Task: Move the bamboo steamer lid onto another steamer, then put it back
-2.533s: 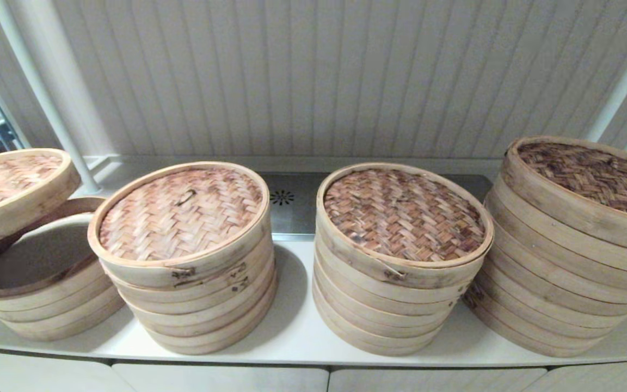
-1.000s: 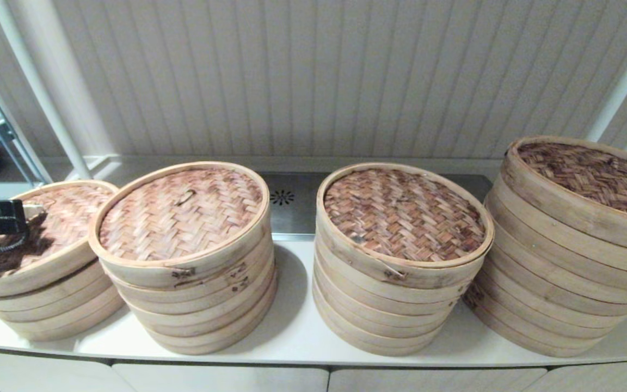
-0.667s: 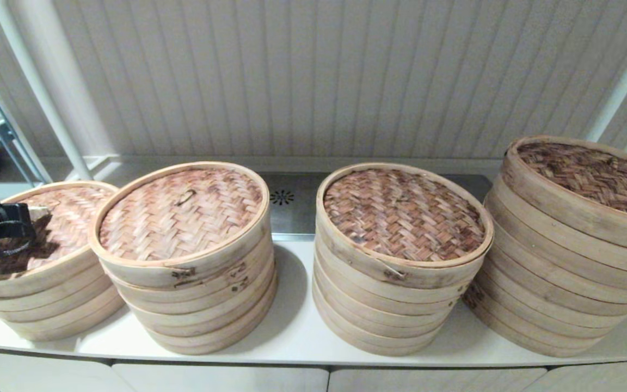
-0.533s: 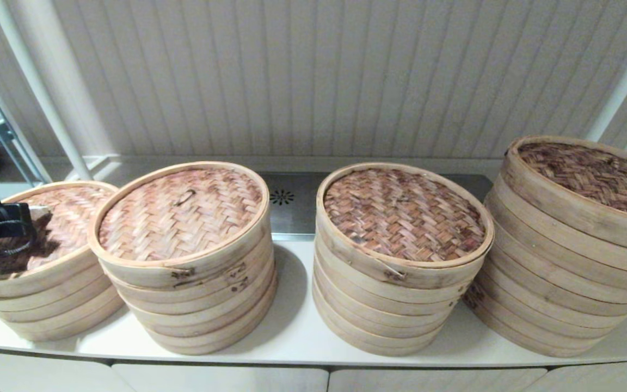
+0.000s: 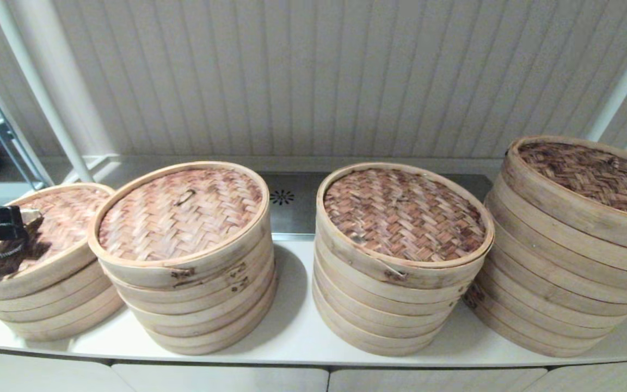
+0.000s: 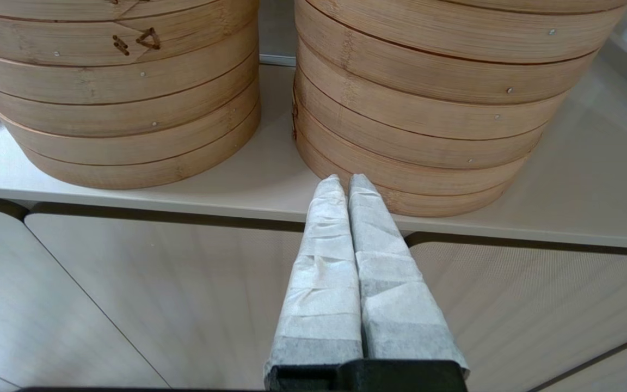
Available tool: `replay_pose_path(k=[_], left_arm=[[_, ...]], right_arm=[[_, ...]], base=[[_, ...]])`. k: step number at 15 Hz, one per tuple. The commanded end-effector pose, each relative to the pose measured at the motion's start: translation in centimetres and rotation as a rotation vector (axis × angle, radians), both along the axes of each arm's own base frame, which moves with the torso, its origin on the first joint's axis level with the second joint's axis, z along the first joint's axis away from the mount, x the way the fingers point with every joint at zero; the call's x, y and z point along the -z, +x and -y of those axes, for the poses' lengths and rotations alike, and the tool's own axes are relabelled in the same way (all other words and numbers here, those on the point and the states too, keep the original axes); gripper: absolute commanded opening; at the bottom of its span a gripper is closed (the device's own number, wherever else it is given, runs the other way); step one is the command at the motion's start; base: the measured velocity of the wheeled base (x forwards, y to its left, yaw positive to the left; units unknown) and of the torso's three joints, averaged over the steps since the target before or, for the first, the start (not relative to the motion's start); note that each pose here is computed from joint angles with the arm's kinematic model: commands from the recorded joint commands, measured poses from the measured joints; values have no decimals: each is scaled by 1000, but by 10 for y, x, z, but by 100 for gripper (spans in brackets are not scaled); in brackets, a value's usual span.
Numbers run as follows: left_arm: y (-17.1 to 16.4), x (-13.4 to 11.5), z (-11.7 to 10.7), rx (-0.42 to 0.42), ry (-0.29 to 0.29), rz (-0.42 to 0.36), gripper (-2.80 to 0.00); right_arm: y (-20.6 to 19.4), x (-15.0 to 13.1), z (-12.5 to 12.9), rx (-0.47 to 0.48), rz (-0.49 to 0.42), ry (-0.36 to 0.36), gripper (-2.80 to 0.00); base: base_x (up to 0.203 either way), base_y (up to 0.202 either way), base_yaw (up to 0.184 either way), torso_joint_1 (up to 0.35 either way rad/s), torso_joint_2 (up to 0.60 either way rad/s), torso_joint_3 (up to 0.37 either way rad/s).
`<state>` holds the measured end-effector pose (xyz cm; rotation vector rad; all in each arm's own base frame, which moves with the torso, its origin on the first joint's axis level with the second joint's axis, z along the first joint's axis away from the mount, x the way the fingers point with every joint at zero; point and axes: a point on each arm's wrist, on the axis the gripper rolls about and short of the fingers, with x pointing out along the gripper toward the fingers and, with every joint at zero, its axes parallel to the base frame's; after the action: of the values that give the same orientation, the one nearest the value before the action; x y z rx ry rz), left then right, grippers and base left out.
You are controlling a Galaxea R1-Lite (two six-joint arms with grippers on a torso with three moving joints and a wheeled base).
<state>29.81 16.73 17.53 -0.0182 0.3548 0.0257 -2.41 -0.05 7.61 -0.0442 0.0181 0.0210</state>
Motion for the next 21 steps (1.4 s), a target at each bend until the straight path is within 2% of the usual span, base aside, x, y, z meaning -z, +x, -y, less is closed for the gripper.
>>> replay_pose_path(k=[1,7,8,9,12,15,18,21], left_arm=[[-1,2,1,3,-3,-6,-280],[-6,-2,5,8,0,3,-280],[-7,-2,5,8,3,2,-64],[-8,-2,6,8,3,0,0],[-11,-12,8,9,12,29,0],[-25,-37,16,9,45,91,0],[-56,-66,35,9,63,176,0],[-93,-82,62,51,62,241,0]], right_arm=[[0,0,0,-1,6,0,-280],[0,0,0,1,6,0,-280],[0,0,0,-1,6,0,-280],[0,0,0,-1,6,0,-280],[0,0,0,-1,6,0,-280],[0,0,0,-1,6,0,-280],[0,0,0,-1,6,0,-280],[0,0,0,-1,6,0,-280]], base=[[0,0,0,0,0,0],[0,0,0,0,0,0],[0,0,0,0,0,0],[0,0,0,0,0,0],[0,0,0,0,0,0],[0,0,0,0,0,0],[0,0,0,0,0,0],[0,0,0,0,0,0]])
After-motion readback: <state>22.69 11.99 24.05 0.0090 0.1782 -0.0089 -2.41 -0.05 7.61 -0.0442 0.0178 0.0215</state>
